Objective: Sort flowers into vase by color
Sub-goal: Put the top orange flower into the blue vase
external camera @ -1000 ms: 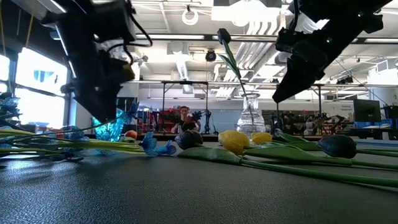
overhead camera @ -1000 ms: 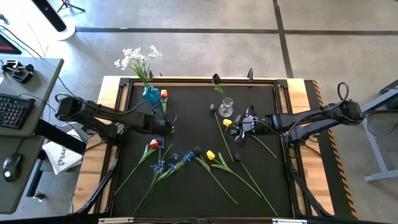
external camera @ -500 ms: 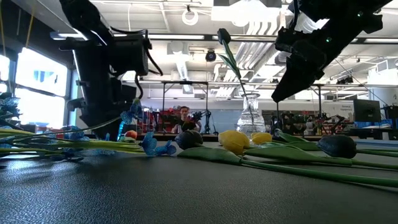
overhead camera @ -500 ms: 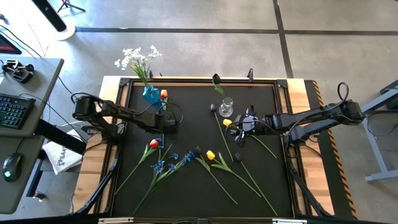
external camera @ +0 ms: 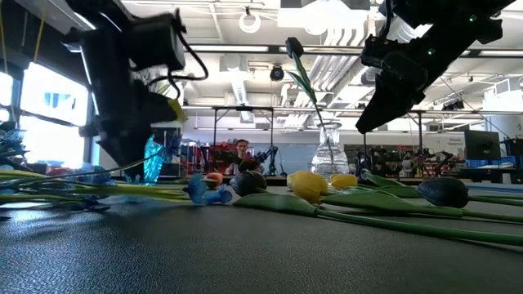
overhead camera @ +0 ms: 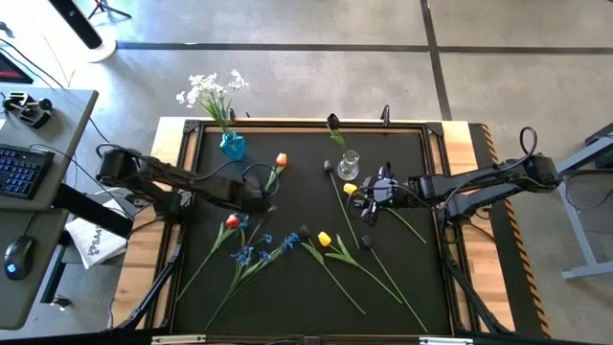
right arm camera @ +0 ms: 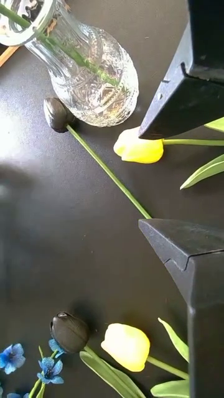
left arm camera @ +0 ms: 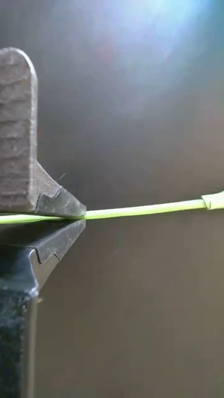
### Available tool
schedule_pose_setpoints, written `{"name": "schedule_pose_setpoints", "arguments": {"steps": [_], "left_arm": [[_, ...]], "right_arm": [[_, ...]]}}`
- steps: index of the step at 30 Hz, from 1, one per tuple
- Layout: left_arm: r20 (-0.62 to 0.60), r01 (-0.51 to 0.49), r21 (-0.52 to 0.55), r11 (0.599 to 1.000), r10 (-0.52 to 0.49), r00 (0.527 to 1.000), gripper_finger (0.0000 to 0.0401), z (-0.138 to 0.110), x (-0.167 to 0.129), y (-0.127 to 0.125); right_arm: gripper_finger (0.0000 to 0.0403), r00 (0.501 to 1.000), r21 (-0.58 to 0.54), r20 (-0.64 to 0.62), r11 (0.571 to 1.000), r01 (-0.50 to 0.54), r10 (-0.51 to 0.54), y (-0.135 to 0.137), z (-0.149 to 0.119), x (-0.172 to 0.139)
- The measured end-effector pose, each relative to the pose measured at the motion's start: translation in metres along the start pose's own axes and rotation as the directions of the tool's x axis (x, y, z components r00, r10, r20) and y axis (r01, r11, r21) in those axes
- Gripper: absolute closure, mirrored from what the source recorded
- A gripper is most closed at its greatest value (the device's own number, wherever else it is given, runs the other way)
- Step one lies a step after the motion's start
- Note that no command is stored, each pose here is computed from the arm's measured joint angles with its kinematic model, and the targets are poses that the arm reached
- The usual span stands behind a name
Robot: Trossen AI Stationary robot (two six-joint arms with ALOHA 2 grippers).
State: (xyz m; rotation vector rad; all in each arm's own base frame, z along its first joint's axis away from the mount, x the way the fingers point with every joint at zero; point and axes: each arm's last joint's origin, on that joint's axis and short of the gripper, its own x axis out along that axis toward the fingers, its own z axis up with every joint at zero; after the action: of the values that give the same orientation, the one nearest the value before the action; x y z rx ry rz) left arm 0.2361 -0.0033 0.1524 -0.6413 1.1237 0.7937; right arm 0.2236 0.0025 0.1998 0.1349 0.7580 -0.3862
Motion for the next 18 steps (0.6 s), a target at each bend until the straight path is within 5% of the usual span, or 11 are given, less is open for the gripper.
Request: {"name": "schedule_pose_setpoints", "arguments": {"steps": [9, 18], "left_arm": [[0.024, 0.083, 0.050, 0.995, -0.084, 0.996, 0.0391, -0.005, -0.018, -0.003], [0.032, 0.075, 0.082, 0.994, -0.078, 0.996, 0.0319, 0.012, -0.012, 0.005]], "right_arm": [[0.0187, 1.000, -0.003, 0.003, 1.000, -0.001, 0.001, 0.000, 0.000, 0.000], [0.0187, 1.000, 0.002, 0.005, 1.000, -0.001, 0.001, 0.000, 0.000, 0.000]]}}
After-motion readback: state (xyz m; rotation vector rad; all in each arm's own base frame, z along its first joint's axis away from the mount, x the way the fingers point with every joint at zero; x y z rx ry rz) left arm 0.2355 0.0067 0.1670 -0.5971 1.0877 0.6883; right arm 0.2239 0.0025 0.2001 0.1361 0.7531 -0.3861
